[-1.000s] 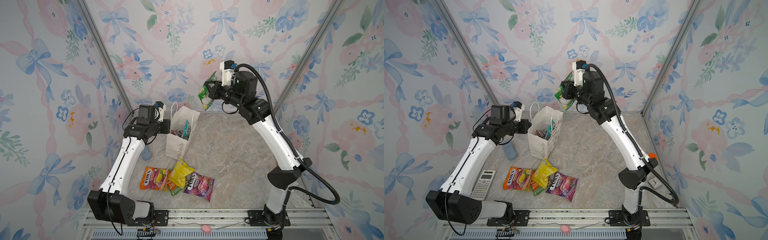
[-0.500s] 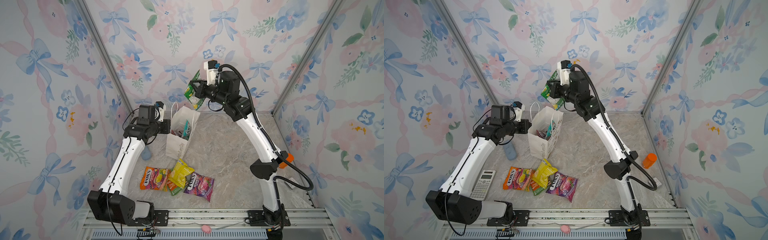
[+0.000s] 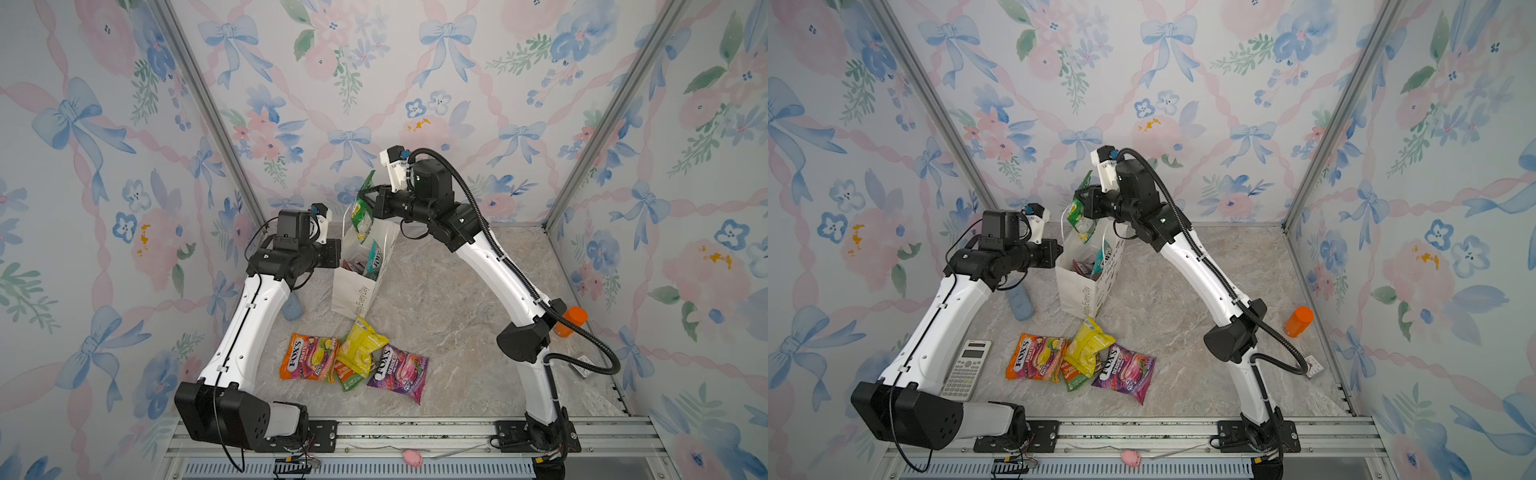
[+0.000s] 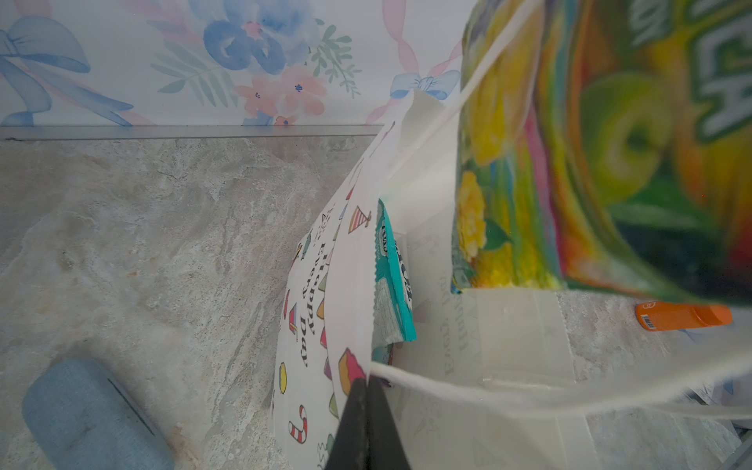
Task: Place the snacks into the paper bag
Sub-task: Place the snack in the paper bag.
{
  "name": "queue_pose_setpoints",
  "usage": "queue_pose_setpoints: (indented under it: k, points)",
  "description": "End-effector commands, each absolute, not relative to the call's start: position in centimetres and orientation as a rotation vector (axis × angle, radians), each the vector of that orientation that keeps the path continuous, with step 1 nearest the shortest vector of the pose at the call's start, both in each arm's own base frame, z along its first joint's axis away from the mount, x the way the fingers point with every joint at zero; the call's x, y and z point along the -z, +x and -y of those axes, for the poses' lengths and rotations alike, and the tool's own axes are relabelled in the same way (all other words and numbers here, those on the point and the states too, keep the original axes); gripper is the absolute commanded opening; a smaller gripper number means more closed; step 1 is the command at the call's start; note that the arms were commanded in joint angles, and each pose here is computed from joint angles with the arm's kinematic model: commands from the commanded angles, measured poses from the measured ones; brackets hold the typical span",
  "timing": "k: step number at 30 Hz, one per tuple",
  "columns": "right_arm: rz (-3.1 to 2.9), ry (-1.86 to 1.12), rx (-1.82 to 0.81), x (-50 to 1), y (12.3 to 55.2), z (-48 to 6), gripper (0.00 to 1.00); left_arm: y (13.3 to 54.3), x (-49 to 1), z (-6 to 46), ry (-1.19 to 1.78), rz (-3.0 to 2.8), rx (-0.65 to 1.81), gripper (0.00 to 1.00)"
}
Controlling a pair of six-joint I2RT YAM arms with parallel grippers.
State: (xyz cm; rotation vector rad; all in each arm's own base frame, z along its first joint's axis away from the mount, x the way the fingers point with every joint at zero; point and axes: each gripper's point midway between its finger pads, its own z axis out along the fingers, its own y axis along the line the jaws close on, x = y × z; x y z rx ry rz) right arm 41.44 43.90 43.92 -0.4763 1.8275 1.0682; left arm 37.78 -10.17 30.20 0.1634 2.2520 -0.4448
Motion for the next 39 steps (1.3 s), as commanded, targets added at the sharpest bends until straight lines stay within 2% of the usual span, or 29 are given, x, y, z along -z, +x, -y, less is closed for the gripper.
queue_pose_setpoints:
  k: [1,26,39]
  points:
    - [-1.724,-0.481,-1.117,-48.2,39.3,-42.7,0.0,37.4,-32.2,10.5,0.202,-2.175,0.46,0.0]
    - [-1.866,-0.425,-1.082,-43.1,37.2,-40.0,0.0,37.3,-32.5,10.5,0.2,-2.169,0.463,0.0]
    - [-1.932,-0.412,-1.058,-40.6,38.2,-40.6,0.0,37.3,-32.5,10.6,0.2,-2.169,0.467,0.0]
